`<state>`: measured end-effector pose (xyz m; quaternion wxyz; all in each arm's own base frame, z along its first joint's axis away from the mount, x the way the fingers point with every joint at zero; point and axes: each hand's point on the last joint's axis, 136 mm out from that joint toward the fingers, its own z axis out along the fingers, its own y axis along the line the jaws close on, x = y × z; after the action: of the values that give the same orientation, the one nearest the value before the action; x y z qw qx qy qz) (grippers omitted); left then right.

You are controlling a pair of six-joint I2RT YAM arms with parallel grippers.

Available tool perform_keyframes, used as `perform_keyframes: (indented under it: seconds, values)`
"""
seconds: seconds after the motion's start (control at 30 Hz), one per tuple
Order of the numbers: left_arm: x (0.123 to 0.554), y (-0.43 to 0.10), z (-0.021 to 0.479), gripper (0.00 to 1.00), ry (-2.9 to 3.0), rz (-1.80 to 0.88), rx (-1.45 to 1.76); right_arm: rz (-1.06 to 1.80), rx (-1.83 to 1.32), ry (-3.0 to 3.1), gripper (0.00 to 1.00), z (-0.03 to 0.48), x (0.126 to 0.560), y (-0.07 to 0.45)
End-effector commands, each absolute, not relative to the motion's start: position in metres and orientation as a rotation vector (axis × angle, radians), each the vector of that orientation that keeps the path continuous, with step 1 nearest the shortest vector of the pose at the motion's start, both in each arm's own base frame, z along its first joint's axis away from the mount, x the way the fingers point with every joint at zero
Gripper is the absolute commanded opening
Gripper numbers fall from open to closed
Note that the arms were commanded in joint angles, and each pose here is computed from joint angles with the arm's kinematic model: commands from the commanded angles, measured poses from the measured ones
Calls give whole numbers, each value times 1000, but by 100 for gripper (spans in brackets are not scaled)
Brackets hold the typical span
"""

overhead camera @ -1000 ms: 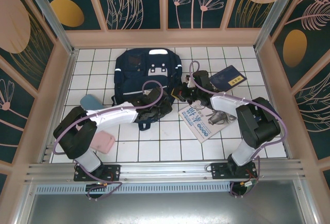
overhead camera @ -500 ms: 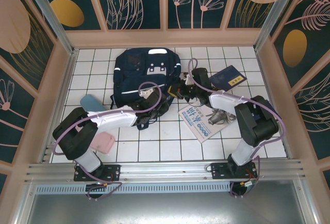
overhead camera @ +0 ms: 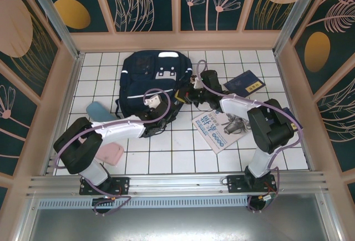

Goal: Pack the student bag

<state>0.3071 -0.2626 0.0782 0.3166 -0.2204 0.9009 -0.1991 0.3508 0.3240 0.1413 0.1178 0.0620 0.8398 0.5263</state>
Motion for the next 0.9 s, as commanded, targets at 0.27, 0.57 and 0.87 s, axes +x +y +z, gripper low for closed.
perform_keyframes:
  seconds: [0.27,0.57,0.87]
  values:
    - [288,-243,83,0,2463,-416,-510,1214,241,2423,0,131,396,302]
    - [277,-236,89,0,2557,-361,-407,955,379,2440,0,91,429,249]
    - [291,-218,111,0,2540,-488,-305,890,395,2405,0,92,449,205]
